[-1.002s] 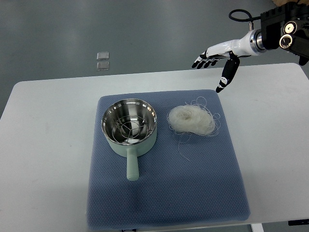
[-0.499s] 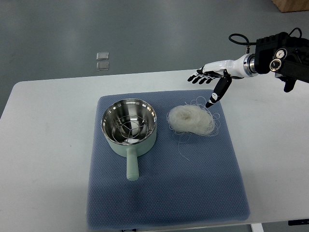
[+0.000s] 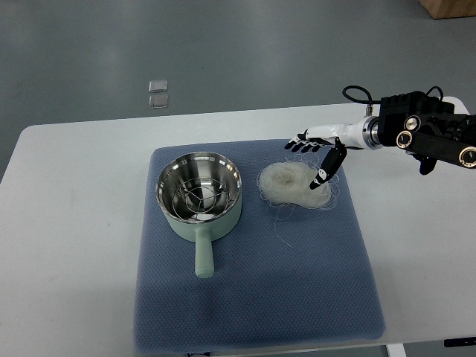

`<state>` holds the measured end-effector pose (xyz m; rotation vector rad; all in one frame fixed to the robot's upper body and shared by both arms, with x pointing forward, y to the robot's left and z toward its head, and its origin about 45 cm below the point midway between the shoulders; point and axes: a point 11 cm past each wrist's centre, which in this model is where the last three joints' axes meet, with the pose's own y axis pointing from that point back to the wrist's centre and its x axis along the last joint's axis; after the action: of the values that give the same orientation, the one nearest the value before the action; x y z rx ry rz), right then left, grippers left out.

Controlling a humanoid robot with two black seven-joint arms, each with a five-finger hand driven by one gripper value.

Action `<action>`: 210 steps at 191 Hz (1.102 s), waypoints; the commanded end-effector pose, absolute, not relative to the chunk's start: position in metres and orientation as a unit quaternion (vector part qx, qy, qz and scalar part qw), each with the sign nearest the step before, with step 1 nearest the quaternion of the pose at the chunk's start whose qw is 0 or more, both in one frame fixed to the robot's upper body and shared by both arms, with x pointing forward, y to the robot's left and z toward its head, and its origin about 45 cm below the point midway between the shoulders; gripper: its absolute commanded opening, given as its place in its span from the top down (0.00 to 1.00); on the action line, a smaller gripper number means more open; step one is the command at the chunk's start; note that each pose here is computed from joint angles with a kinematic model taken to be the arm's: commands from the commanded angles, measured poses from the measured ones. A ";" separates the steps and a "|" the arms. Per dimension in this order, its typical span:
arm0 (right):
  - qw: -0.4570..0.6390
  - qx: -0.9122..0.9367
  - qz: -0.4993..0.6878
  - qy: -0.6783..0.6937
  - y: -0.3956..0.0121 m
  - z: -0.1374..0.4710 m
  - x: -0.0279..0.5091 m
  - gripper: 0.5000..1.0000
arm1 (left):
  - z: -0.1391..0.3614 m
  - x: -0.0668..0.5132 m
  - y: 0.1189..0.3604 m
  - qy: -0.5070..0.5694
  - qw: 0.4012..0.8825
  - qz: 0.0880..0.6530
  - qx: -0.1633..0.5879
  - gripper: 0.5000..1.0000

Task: Put vermicelli into pot with right hand
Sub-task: 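Lower the right hand onto the vermicelli and close fingers around it, then lift the grasped vermicelli up off the mat with the right hand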

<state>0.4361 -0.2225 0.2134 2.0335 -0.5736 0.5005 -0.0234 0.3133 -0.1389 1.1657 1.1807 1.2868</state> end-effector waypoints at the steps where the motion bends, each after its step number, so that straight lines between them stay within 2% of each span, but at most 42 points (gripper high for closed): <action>1: 0.467 0.828 0.201 -0.237 -0.223 0.206 0.434 0.15 | -0.139 -0.023 0.313 0.488 0.498 0.532 0.482 0.00; 64: 0.464 0.826 0.212 -0.241 -0.213 0.183 0.430 0.17 | -0.139 -0.023 0.312 0.488 0.499 0.531 0.481 0.00; 85: 0.466 0.824 0.215 -0.242 -0.211 0.176 0.429 0.20 | -0.139 -0.023 0.312 0.488 0.498 0.531 0.481 0.00; 117: 0.468 0.823 0.217 -0.239 -0.214 0.169 0.427 0.40 | -0.139 -0.024 0.313 0.489 0.498 0.531 0.481 0.00; 124: 0.468 0.822 0.217 -0.241 -0.214 0.168 0.427 0.52 | -0.139 -0.024 0.312 0.489 0.498 0.530 0.481 0.00; 131: 0.467 0.822 0.219 -0.242 -0.213 0.168 0.427 0.59 | -0.139 -0.024 0.312 0.489 0.498 0.531 0.481 0.00; 134: 0.466 0.822 0.220 -0.243 -0.212 0.168 0.427 0.66 | -0.139 -0.024 0.313 0.489 0.498 0.531 0.481 0.00; 136: 0.466 0.822 0.220 -0.243 -0.212 0.168 0.427 0.66 | -0.139 -0.024 0.313 0.489 0.498 0.531 0.481 0.00; 137: 0.466 0.822 0.219 -0.242 -0.211 0.167 0.426 0.72 | -0.139 -0.024 0.312 0.489 0.498 0.530 0.481 0.00; 138: 0.466 0.822 0.219 -0.242 -0.211 0.167 0.426 0.72 | -0.139 -0.024 0.312 0.489 0.498 0.530 0.481 0.00; 139: 0.466 0.822 0.220 -0.243 -0.211 0.167 0.426 0.77 | -0.139 -0.024 0.313 0.489 0.498 0.531 0.481 0.00; 140: 0.466 0.822 0.220 -0.243 -0.211 0.167 0.426 0.77 | -0.139 -0.024 0.313 0.489 0.498 0.531 0.481 0.00; 141: 0.466 0.822 0.220 -0.242 -0.211 0.167 0.427 0.83 | -0.139 -0.024 0.312 0.489 0.498 0.530 0.481 0.00; 142: 0.466 0.822 0.220 -0.242 -0.211 0.167 0.427 0.83 | -0.139 -0.024 0.312 0.489 0.498 0.530 0.481 0.00; 143: 0.466 0.822 0.220 -0.242 -0.211 0.167 0.427 0.89 | -0.139 -0.024 0.312 0.489 0.498 0.531 0.481 0.00; 144: 0.466 0.822 0.220 -0.242 -0.211 0.167 0.427 0.89 | -0.139 -0.024 0.312 0.489 0.498 0.531 0.481 0.00; 147: 0.466 0.822 0.221 -0.241 -0.211 0.167 0.426 0.99 | -0.139 -0.024 0.312 0.489 0.498 0.530 0.481 0.00; 181: 0.465 0.819 0.226 -0.250 -0.216 0.179 0.433 1.00 | -0.139 -0.024 0.313 0.489 0.498 0.531 0.481 0.00; 210: 0.452 0.815 0.253 -0.258 -0.220 0.228 0.451 1.00 | -0.139 -0.024 0.313 0.489 0.498 0.531 0.481 0.00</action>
<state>0.4408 -0.2151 0.1961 2.0142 -0.6242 0.5833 -0.0242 0.3127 -0.1389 1.1645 1.1833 1.2852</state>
